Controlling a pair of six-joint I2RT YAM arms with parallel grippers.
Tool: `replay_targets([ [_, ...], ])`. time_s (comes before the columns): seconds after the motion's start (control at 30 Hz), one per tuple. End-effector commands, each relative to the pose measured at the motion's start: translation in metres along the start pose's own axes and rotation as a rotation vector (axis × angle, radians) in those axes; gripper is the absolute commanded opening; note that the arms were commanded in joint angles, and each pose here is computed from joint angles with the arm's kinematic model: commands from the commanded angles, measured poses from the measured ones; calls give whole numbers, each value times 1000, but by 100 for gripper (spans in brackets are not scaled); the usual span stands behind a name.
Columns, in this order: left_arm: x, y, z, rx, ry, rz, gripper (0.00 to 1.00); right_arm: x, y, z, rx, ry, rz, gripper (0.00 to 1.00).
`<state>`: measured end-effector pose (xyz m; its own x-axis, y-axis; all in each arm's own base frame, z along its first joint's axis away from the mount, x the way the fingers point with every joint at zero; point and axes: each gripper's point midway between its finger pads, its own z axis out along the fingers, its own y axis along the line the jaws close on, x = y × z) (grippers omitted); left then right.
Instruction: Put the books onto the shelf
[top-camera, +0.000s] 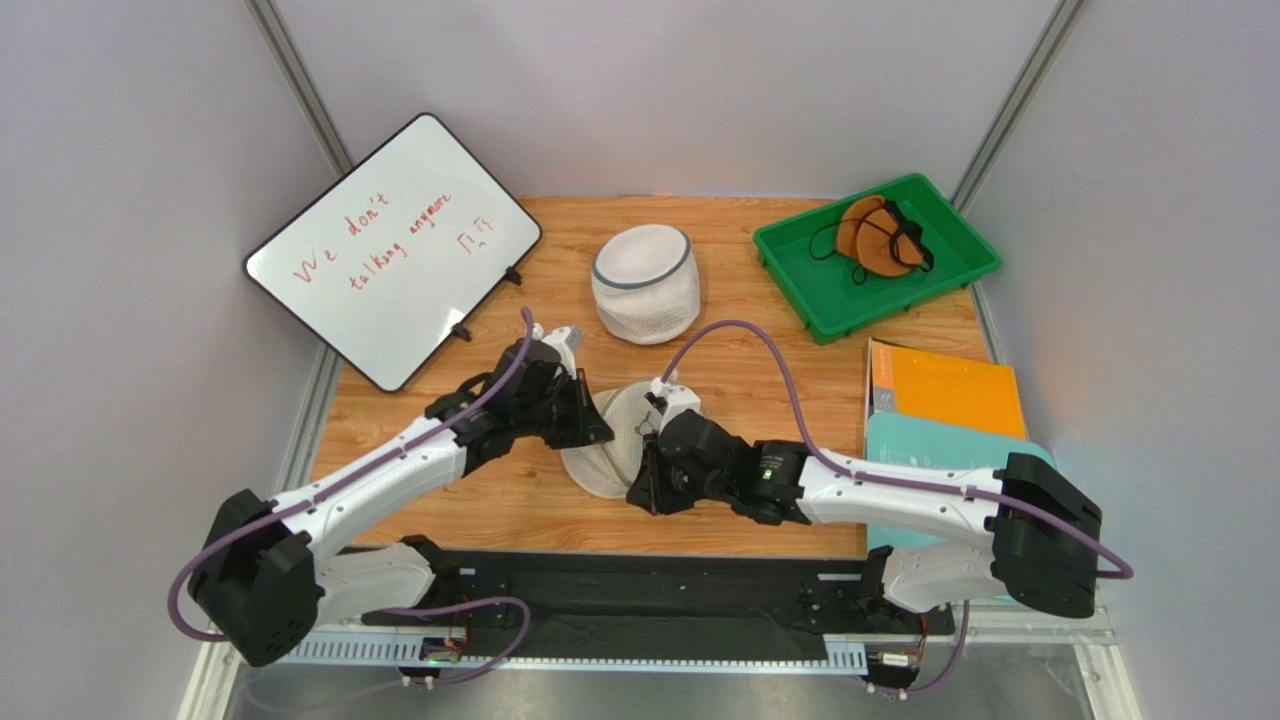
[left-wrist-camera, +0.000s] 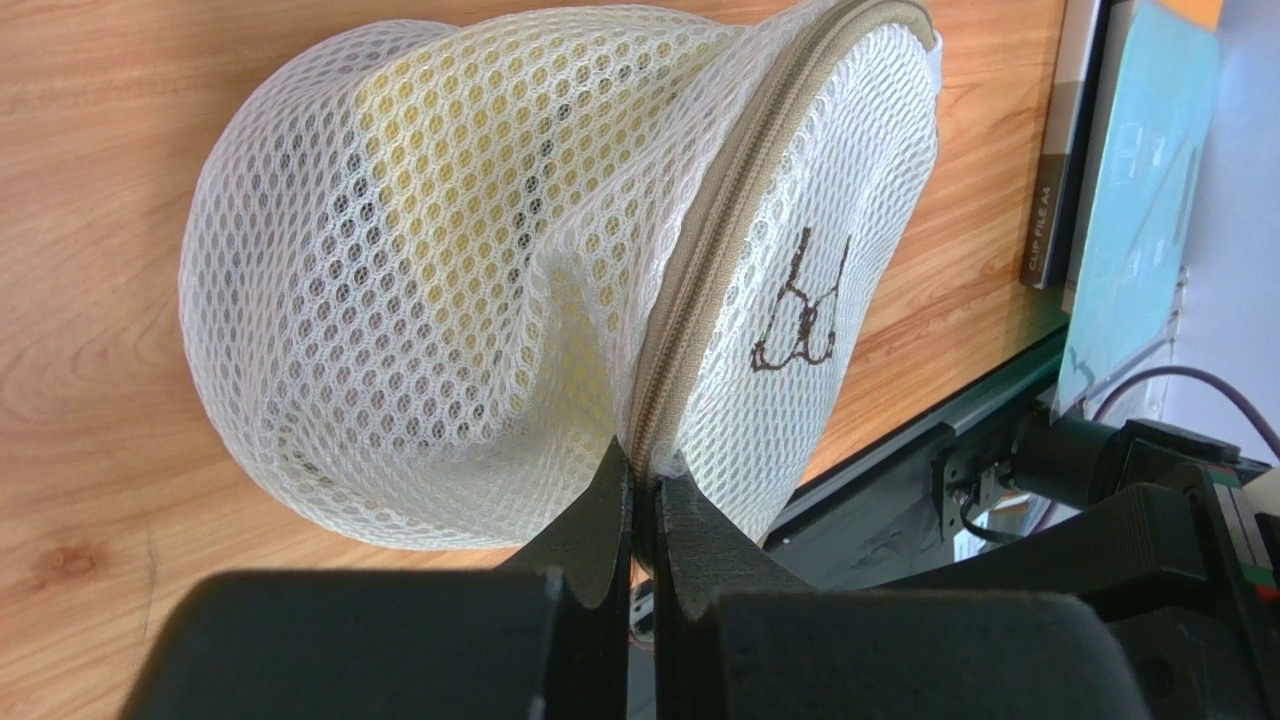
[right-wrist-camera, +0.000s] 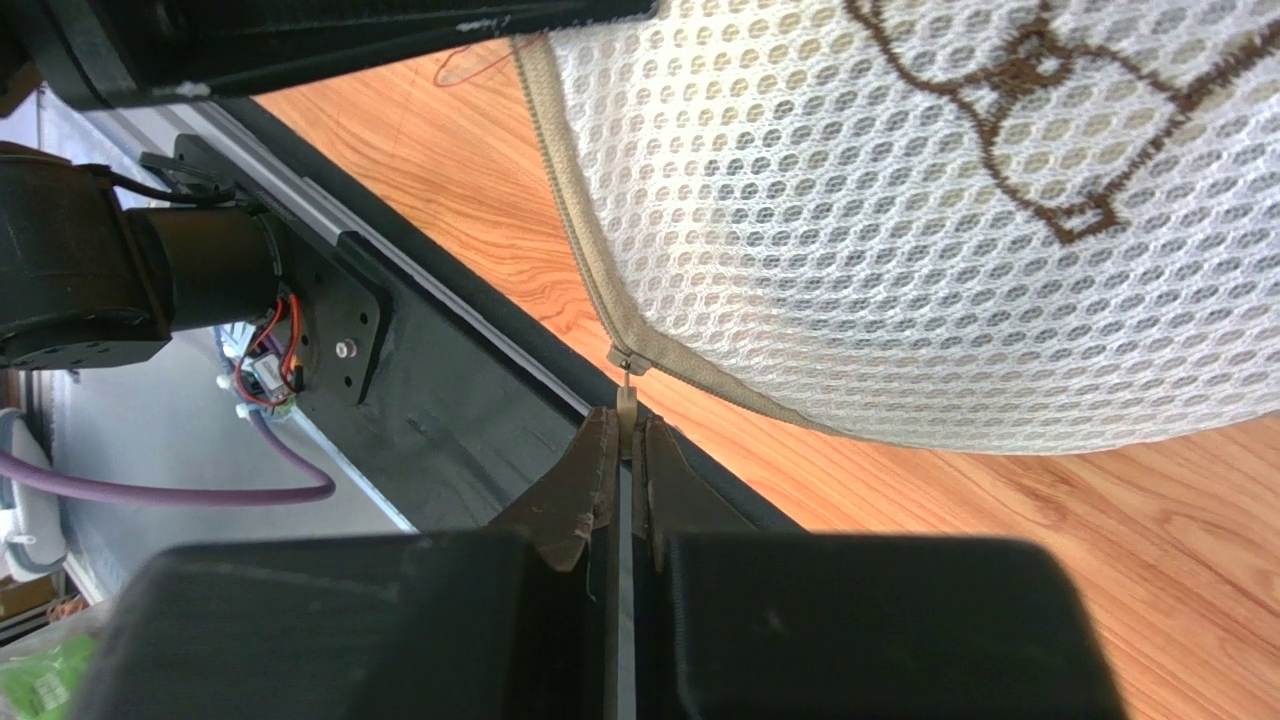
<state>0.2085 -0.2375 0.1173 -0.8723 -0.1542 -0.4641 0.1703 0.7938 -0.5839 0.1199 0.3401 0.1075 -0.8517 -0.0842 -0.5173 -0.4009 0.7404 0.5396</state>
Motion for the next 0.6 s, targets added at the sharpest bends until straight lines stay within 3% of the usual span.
replay_targets([
  [0.0,-29,-15,5,31,-51,83,0,-9,13,-9,-26,-14,-16,0],
  [0.13,-33,-21,9,45,-40,97,0,-11,22,-8,-56,-11,-19,0],
  [0.2,-33,-19,8,33,-37,104,7,-13,26,-7,-66,-15,-19,0],
  [0.23,-33,-19,6,29,-40,107,12,-13,28,-6,-73,-14,-19,0],
  [0.27,-31,-16,3,15,-34,109,30,-13,29,-6,-77,-14,-19,0],
  [0.37,-28,-9,-7,-14,-45,114,66,-15,32,-3,-84,-16,-19,0],
  [0.47,-21,-9,-20,-2,-65,109,75,-16,34,1,-81,-13,-21,0],
  [0.57,-7,-2,-29,-32,-63,105,75,-20,38,4,-90,-21,-23,0],
])
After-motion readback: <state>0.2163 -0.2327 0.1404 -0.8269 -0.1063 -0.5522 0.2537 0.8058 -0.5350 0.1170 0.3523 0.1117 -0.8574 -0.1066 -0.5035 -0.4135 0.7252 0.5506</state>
